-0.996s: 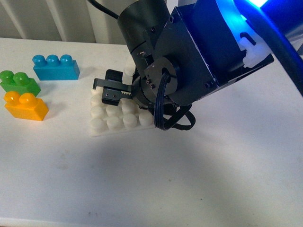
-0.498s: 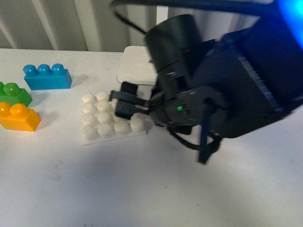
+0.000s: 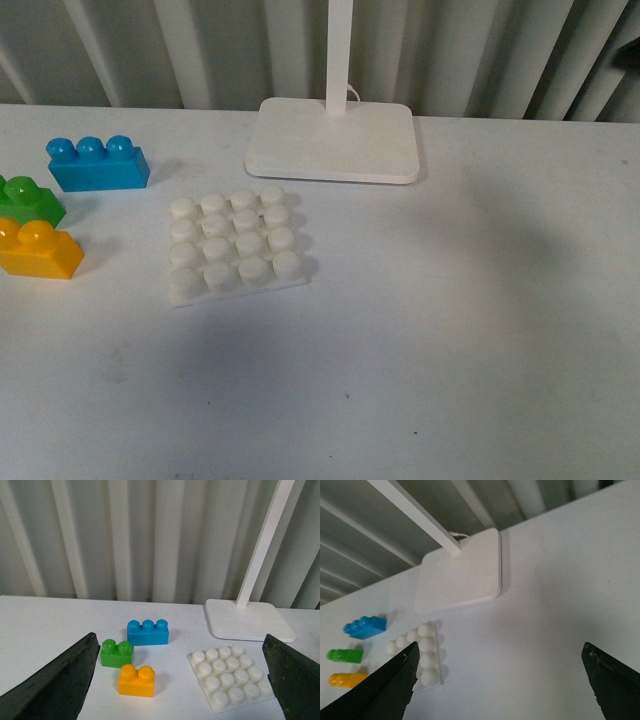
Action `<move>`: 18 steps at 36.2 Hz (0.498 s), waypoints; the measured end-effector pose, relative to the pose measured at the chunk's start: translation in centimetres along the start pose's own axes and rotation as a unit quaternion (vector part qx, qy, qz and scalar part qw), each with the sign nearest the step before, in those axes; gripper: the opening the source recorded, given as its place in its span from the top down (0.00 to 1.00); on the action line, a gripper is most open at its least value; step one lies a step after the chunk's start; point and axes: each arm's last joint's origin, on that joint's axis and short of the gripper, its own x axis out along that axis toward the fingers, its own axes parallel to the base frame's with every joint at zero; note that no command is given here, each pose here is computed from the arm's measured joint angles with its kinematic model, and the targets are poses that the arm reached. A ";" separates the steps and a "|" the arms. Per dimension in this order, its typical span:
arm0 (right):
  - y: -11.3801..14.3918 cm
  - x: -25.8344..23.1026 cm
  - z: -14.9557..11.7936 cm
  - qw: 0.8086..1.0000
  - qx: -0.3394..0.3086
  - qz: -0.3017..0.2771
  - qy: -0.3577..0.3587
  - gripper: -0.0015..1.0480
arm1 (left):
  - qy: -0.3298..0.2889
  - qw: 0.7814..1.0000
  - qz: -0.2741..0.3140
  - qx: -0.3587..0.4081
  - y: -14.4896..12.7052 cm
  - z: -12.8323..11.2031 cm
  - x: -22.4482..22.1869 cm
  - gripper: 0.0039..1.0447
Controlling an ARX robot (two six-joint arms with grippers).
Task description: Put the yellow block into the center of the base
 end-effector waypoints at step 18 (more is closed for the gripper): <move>0.1 -12.3 -3.7 0.928 -0.233 -0.114 -0.267 0.82 | 0.000 1.000 0.000 0.000 0.0 0.0 0.0 0.06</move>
